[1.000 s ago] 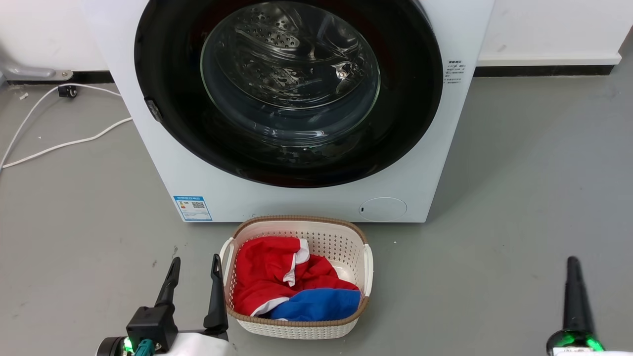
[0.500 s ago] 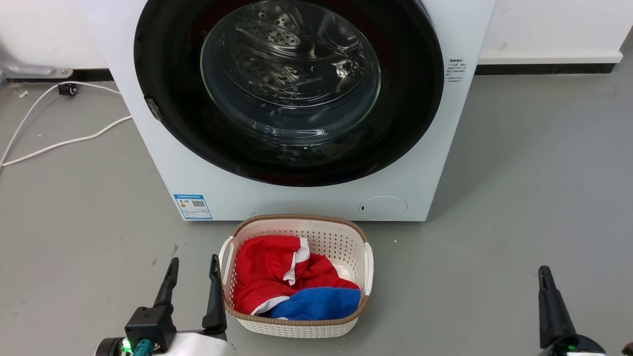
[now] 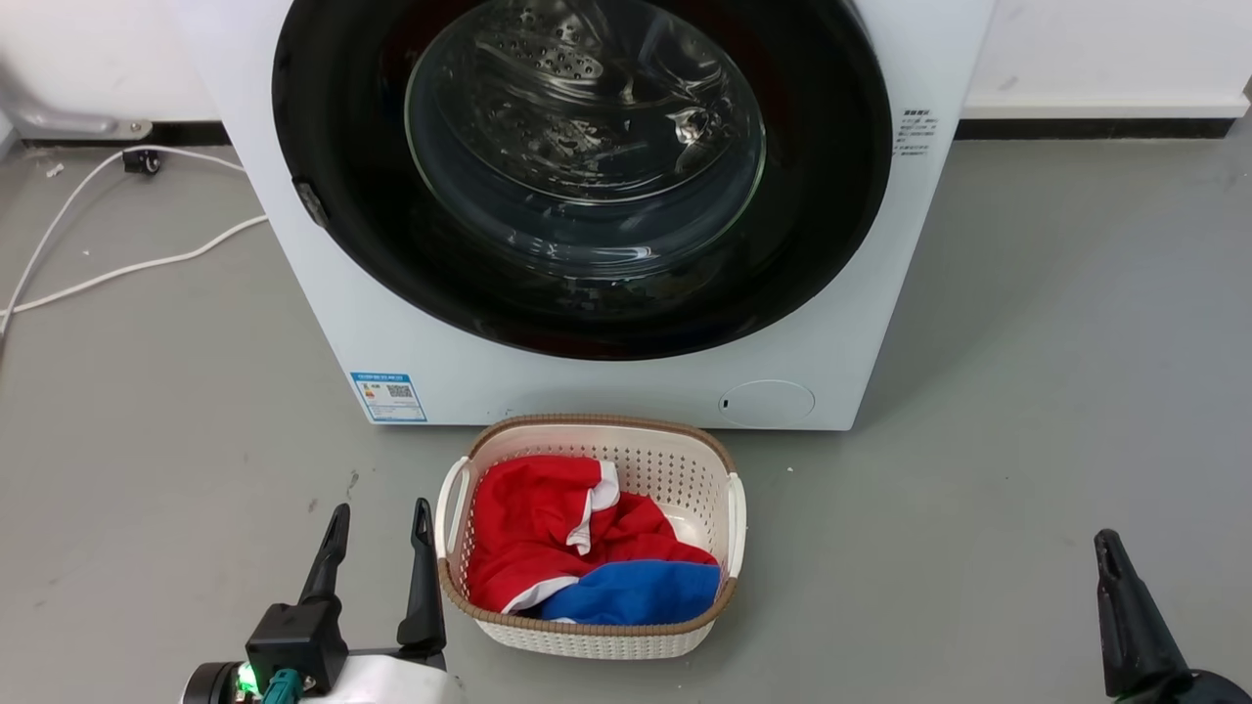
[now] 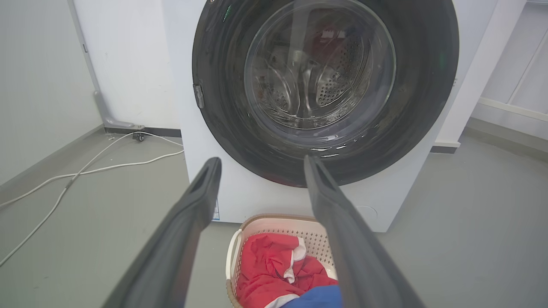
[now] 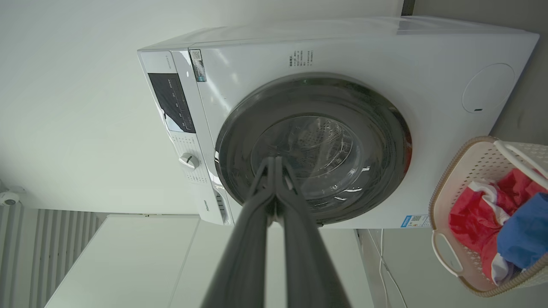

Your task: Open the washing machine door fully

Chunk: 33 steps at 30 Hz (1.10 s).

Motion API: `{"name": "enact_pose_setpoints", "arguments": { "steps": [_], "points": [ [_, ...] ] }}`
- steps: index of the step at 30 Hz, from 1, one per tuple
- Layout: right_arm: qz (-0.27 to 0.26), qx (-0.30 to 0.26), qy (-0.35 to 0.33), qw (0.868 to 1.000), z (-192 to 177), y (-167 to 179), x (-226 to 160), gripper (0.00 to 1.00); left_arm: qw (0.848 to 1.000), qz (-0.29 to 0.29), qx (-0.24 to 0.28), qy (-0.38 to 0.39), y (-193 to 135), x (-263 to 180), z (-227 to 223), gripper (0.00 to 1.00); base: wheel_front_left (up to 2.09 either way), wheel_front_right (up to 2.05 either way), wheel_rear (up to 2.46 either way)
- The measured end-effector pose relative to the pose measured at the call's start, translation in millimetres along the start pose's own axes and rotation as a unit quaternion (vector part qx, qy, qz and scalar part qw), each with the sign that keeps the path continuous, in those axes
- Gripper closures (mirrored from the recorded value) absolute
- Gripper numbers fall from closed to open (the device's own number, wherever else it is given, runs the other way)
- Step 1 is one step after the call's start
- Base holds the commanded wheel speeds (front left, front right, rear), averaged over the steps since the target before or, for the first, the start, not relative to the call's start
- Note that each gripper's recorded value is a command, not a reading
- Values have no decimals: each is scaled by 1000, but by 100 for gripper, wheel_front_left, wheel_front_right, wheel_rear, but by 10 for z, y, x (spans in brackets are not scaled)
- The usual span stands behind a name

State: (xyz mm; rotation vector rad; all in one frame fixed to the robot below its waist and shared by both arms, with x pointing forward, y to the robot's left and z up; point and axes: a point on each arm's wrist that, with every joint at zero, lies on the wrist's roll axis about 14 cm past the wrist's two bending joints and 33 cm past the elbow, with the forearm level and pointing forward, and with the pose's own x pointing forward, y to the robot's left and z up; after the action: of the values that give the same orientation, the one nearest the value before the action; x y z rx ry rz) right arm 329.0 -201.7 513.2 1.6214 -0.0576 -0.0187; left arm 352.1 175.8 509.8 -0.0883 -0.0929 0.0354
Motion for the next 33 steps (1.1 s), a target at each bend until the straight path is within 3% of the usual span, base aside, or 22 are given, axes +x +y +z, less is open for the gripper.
{"name": "enact_pose_setpoints", "arguments": {
  "steps": [7,14,24,33],
  "points": [
    [11,-6,-2,1000,64,53,194,100,1000,8,12,-1,46,54,2,0,0,0,0],
    [43,-42,-13,998,297,254,630,100,999,19,28,-2,107,170,-8,0,0,0,0],
    [82,-121,10,989,499,557,1548,100,999,27,39,2,141,439,-89,0,0,0,0],
    [91,-177,96,975,192,608,2479,100,998,33,47,19,188,671,-279,0,0,0,0]
  ]
}}
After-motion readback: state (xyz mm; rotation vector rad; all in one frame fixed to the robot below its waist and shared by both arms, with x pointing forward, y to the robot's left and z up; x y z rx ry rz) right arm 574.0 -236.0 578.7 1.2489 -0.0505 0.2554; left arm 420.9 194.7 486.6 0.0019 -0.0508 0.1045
